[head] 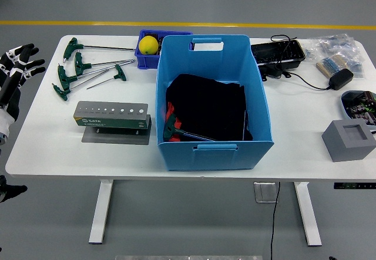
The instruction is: Lift tool from toolbox,place it in box,lift tool from toolbox,place it in box
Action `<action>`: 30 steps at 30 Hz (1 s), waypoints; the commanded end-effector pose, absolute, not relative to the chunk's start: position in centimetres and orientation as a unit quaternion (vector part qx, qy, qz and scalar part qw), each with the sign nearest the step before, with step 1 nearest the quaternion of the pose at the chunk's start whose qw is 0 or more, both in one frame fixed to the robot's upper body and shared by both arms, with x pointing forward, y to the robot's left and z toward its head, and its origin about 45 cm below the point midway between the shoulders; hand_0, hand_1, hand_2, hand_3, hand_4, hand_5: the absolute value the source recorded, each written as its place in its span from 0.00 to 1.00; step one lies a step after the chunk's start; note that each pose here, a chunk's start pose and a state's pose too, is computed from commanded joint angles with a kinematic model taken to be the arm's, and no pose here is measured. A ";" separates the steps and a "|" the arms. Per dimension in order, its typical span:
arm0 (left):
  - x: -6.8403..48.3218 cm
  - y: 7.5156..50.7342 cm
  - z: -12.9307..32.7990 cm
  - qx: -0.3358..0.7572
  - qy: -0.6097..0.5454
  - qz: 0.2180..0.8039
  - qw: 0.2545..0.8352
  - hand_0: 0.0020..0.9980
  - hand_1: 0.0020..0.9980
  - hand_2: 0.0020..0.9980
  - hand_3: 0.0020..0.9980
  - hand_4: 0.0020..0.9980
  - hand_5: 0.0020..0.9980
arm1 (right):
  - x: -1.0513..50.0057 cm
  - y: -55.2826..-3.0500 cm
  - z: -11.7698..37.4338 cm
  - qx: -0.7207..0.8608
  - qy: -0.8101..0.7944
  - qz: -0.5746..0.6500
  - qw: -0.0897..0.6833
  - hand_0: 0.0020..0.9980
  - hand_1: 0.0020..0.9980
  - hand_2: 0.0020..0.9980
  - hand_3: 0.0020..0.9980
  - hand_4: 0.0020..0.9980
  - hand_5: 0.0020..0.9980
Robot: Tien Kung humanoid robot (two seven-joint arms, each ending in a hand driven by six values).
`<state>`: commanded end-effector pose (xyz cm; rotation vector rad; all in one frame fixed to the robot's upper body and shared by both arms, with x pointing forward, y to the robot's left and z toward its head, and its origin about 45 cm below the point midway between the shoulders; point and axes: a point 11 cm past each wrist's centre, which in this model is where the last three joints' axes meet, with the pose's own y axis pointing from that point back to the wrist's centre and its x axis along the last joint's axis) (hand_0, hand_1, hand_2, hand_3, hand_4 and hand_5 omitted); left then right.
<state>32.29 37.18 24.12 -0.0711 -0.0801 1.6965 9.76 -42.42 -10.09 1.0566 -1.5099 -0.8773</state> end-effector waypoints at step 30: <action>31.6 38.1 23.0 -0.024 -0.023 0.766 0.642 0.67 0.70 0.80 0.74 0.91 0.72 | 10.8 -42.6 -9.8 0.461 -0.620 -0.348 0.531 0.68 0.67 0.72 0.57 0.80 0.67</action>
